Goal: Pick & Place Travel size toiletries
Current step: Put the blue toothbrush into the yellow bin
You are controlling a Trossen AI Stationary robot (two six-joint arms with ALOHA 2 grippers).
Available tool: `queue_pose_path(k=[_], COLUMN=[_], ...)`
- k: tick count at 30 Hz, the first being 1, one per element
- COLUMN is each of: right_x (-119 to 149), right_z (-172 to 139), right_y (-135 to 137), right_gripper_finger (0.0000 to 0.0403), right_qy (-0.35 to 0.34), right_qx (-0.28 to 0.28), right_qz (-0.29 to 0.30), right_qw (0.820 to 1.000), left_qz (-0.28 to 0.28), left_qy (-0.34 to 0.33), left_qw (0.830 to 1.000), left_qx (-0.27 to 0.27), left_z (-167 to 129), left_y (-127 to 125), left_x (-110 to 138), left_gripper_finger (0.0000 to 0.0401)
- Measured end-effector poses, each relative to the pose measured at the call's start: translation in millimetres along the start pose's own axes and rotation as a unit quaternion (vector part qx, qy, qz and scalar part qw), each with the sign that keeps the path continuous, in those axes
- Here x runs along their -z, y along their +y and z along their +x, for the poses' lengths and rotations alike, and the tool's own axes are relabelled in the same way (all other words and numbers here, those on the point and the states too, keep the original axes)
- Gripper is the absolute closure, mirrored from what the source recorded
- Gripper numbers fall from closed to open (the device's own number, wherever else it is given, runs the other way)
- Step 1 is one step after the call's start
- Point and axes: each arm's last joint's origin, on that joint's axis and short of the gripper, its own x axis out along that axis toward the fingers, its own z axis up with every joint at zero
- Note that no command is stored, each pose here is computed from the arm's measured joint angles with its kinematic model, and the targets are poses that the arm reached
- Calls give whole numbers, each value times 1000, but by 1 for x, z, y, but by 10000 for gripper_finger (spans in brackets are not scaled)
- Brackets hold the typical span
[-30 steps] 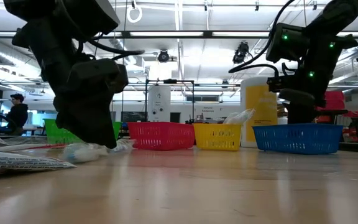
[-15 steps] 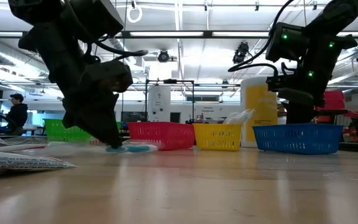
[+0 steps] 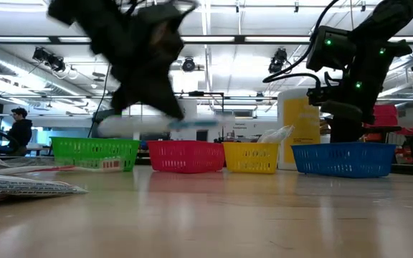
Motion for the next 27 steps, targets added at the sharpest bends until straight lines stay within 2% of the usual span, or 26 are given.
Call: queue_pose_path(k=[5,8,11,19,24,27], right_x=[-8,-15,-26,-44,-49,-51], right_z=[-10,-19,-28,-44,-53,-59], right_y=[5,5,6,6,4,3], right_gripper_finger=[241,248,256,261,254,251], right_qy=[17,16,-17,-78,-100,-114], right_qx=[-36,-21,4,80,105,111], right_qz=[-33,-42,-55,-90,-96,-99], right_qw=[999,999,998,990,985,982], left_qz=[-28,-51,-82,-231,-273,-280], left_qy=[-57,-90,-117,-133,-130,-109], left_qw=[997,994,989,963,953,954], left_qx=[-38,-34,-35,-30,4,-2], left_z=[-11,-15,-15,-8,18,39], left_y=[-8,-4,5,48,67,75], left_x=[-50,-76,-96,-128,-142,-149], left_gripper_finger=[399,399,399,392,397,392])
